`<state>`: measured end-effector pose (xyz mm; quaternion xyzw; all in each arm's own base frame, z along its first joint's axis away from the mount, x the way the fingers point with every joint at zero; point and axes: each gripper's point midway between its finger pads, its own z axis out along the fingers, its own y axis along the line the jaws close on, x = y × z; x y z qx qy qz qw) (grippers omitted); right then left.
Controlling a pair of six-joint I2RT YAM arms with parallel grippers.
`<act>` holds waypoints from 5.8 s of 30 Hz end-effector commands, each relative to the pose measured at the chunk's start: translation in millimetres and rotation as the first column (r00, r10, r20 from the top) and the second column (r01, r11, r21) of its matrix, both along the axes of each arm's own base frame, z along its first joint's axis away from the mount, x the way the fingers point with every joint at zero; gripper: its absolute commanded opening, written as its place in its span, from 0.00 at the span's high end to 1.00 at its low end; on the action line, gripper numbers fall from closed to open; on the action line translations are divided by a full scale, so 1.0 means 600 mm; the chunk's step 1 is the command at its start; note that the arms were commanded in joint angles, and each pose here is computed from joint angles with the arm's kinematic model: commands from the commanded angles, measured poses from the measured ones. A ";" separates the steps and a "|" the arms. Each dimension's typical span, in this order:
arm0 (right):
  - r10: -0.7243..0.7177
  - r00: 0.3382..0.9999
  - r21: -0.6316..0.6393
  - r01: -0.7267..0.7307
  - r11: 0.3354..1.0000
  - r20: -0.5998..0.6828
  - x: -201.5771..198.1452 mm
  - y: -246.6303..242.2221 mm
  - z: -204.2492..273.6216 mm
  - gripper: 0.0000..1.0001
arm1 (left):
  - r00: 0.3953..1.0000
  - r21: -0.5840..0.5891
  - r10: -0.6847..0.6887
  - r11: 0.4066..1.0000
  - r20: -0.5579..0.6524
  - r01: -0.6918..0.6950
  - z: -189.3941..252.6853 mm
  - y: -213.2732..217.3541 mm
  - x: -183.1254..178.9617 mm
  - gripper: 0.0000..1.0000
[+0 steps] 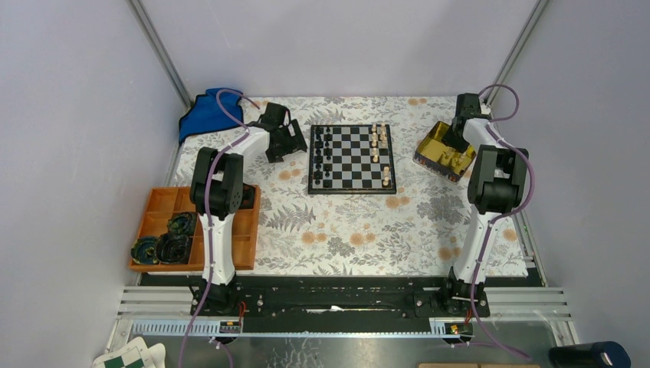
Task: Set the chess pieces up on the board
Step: Pick up the chess piece from the storage box, then place the chess piece on the chessboard.
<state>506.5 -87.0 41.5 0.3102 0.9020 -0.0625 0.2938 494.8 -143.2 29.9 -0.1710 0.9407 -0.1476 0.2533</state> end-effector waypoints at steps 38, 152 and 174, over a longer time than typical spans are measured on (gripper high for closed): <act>0.074 0.988 0.000 -0.075 0.997 0.137 0.026 0.008 0.083 1.00 | 0.996 -0.011 0.005 1.000 -0.084 -0.006 -0.050 0.010 -0.014 0.01; 0.675 0.730 -0.082 -0.683 0.726 -0.108 -0.094 0.448 0.017 1.00 | 0.997 -0.048 -0.007 0.999 -0.074 0.004 -0.045 -0.009 -0.017 0.01; 0.678 0.729 -0.076 -0.685 0.725 -0.100 -0.091 0.452 0.016 1.00 | 0.998 -0.043 -0.005 0.999 -0.064 0.002 -0.038 -0.006 -0.015 0.01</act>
